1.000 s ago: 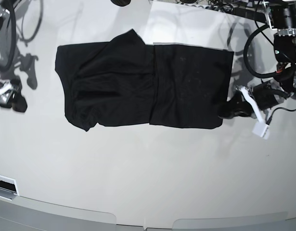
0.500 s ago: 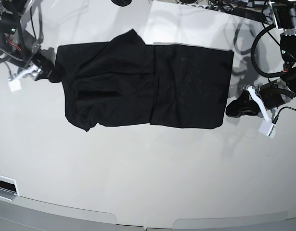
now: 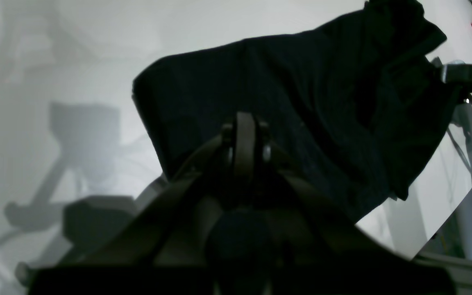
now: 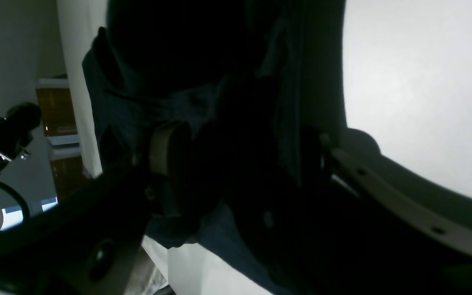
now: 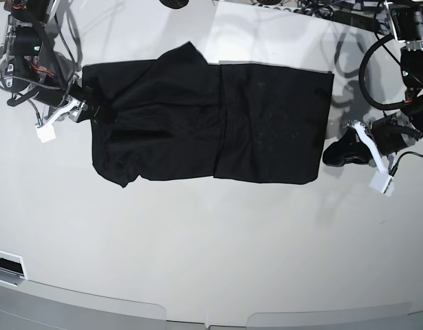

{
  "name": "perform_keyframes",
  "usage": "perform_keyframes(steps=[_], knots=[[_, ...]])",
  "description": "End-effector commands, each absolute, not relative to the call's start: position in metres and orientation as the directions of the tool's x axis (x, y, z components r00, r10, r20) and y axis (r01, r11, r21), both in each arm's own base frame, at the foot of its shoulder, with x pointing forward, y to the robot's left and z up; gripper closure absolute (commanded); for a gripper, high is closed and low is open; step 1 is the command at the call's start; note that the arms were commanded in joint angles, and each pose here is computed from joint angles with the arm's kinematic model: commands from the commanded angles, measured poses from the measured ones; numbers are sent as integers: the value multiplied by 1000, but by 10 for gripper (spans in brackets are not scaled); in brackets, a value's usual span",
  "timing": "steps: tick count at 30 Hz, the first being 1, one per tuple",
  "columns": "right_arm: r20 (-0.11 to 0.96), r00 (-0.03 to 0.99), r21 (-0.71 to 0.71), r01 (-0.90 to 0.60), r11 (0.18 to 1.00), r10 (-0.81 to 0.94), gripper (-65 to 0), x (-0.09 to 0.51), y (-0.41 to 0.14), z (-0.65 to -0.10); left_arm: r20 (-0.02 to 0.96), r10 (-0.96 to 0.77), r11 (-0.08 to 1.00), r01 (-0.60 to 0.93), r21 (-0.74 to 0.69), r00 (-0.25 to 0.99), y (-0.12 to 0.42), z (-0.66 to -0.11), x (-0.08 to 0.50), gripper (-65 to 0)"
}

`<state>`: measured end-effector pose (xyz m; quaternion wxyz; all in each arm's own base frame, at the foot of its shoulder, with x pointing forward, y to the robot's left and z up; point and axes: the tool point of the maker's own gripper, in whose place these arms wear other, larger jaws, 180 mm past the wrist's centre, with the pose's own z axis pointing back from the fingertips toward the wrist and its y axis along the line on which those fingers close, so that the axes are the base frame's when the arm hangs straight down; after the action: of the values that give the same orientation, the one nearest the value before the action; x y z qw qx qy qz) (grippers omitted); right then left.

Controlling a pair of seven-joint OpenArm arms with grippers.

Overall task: Layout the t-shirt on the table in an organized manner, then fold the t-shirt properly
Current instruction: 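Move the right gripper to the collar end of the black shirt, then grasp the collar end with the right gripper and fold it over the middle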

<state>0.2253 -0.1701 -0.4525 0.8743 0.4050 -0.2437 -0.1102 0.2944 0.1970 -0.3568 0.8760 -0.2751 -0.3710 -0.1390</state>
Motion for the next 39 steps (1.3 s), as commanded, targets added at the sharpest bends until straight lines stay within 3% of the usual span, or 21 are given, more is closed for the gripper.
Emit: perform_keyframes(steps=[1, 17, 19, 21, 22, 28, 34, 39], knots=[[377, 837, 754, -29, 656, -397, -395, 236, -177, -444, 763, -33, 806, 468, -362, 646, 200, -341, 303, 0], [382, 819, 791, -49, 610, -429, -379, 255, -135, -443, 763, -34, 807, 468, -361, 646, 200, -341, 303, 0], [385, 816, 791, -52, 610, -430, -274, 257, -135, -442, 763, -33, 806, 468, -361, 646, 200, -341, 303, 0], [387, 824, 785, -59, 617, -414, -65, 258, -134, -442, 763, -33, 806, 468, -361, 646, 200, -341, 303, 0], [387, 831, 781, -65, 621, -400, 0, 259, -135, -442, 763, -33, 806, 468, -361, 646, 200, -341, 303, 0], [430, 847, 780, -173, 601, -313, 0, 268, -132, -410, 763, -34, 807, 468, -360, 646, 200, -341, 303, 0], [576, 812, 559, -309, 769, -92, 0, 269, -166, -374, 763, -34, 807, 468, -360, 646, 200, -341, 303, 0], [651, 759, 310, -271, 911, 4, 0, 269, -226, -347, 763, -34, 807, 468, -360, 645, 200, -341, 303, 0]])
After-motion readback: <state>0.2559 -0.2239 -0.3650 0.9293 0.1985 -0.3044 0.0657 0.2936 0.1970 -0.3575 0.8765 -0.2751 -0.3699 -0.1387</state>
